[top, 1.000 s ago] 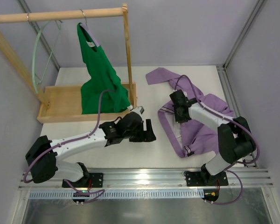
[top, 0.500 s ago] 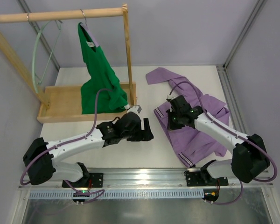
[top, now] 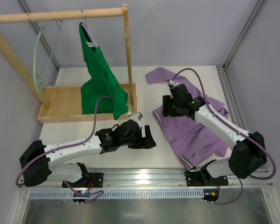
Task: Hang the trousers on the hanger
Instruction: Fold the trousers
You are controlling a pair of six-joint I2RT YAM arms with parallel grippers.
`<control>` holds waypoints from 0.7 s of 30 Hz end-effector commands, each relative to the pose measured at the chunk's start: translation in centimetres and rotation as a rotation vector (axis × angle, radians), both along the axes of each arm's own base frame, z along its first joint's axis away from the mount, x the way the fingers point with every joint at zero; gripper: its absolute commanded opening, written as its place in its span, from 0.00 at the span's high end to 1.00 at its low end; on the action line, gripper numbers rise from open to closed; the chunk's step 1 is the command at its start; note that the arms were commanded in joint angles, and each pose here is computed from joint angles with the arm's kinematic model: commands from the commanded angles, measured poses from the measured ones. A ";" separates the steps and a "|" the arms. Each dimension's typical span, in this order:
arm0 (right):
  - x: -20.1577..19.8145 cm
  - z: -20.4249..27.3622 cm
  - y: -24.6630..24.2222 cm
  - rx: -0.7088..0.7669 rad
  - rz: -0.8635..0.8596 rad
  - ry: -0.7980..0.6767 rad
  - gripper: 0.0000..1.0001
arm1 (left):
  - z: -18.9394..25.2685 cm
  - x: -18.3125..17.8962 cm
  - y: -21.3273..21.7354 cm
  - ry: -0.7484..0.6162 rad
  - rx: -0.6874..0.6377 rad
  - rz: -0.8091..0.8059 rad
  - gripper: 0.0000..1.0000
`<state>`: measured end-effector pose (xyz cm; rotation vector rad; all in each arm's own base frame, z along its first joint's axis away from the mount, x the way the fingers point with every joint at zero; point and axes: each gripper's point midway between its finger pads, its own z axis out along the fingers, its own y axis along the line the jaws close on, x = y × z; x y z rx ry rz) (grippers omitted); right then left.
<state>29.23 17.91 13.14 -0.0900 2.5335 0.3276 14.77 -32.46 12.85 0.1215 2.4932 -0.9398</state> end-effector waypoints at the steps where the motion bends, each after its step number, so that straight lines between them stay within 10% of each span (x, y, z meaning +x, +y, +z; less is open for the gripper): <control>1: 4.2 4.0 2.0 -0.003 0.120 -0.159 0.36 | 0.7 0.2 -1.0 -0.019 -0.058 0.023 0.16; 11: 9.8 0.2 3.6 -0.217 0.460 -0.144 0.24 | 2.6 -0.6 1.4 -0.072 -0.097 0.021 0.17; 21: 11.6 -6.6 0.2 -0.355 0.391 0.050 0.23 | 3.9 -1.0 2.8 -0.109 -0.122 0.028 0.17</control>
